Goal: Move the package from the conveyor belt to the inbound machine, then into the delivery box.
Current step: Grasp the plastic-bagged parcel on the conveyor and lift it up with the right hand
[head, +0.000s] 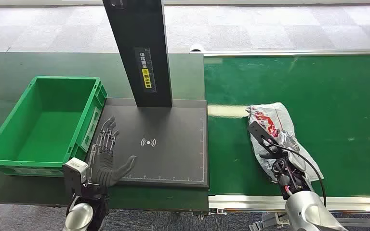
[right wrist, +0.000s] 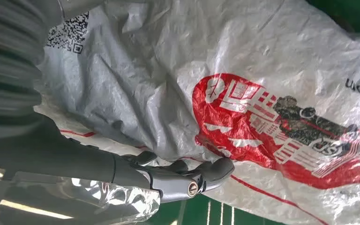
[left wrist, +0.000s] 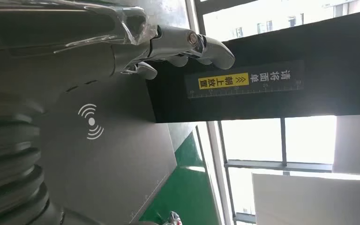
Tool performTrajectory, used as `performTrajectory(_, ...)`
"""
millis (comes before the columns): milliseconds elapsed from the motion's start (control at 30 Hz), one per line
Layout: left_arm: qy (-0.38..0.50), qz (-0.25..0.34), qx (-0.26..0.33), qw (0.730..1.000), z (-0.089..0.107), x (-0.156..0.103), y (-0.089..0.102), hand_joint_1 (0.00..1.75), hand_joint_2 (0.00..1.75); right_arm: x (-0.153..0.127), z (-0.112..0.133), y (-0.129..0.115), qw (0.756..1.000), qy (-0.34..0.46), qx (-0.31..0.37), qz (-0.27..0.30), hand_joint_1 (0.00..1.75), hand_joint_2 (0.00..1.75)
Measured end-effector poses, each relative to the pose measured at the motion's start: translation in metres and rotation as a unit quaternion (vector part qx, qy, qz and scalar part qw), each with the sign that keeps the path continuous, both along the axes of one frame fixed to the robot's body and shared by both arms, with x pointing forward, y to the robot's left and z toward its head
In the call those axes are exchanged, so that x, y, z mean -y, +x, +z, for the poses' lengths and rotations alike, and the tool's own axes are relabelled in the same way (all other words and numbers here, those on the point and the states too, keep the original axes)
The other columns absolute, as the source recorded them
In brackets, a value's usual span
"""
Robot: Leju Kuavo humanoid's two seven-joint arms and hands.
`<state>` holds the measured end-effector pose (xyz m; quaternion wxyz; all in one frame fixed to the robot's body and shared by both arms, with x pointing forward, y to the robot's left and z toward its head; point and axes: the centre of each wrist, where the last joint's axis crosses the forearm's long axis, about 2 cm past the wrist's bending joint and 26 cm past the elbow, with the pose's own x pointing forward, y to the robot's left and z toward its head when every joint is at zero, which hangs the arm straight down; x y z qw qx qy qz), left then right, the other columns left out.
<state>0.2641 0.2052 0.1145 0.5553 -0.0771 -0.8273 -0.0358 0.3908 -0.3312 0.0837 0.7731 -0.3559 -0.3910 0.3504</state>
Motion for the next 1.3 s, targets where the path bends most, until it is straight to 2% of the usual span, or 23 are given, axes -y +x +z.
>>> performTrajectory(67,0.000,0.000,0.000,1.000,0.000,0.000,0.000,0.00,1.75,-0.001,0.000,0.000,1.000,0.002,-0.001,0.005,0.12,1.75)
performTrajectory(100,0.000,0.001,0.000,1.000,0.000,0.000,0.000,0.00,1.75,-0.003,0.000,0.000,1.000,0.003,-0.002,0.009,0.27,1.75)
performTrajectory(200,-0.001,0.001,0.000,1.000,0.000,0.000,0.000,0.00,1.75,-0.007,-0.001,0.000,1.000,0.009,-0.002,0.021,1.37,1.75)
performTrajectory(233,-0.001,0.001,0.000,1.000,0.000,0.000,0.000,0.00,1.75,-0.008,-0.001,0.000,1.000,0.011,0.000,0.026,1.65,1.75)
performTrajectory(267,-0.001,0.001,0.000,1.000,0.000,0.000,0.000,0.00,1.75,-0.010,-0.001,0.000,0.999,0.013,0.004,0.030,1.73,1.75)
performTrajectory(1000,-0.007,0.001,-0.001,1.000,0.000,-0.001,-0.001,0.00,1.75,-0.020,0.017,0.009,0.992,0.041,0.108,0.054,1.75,1.75)
performTrajectory(1300,-0.010,0.002,0.002,1.000,-0.002,-0.002,-0.004,0.00,1.75,-0.021,0.029,0.007,0.968,0.078,0.228,0.067,1.75,1.75)
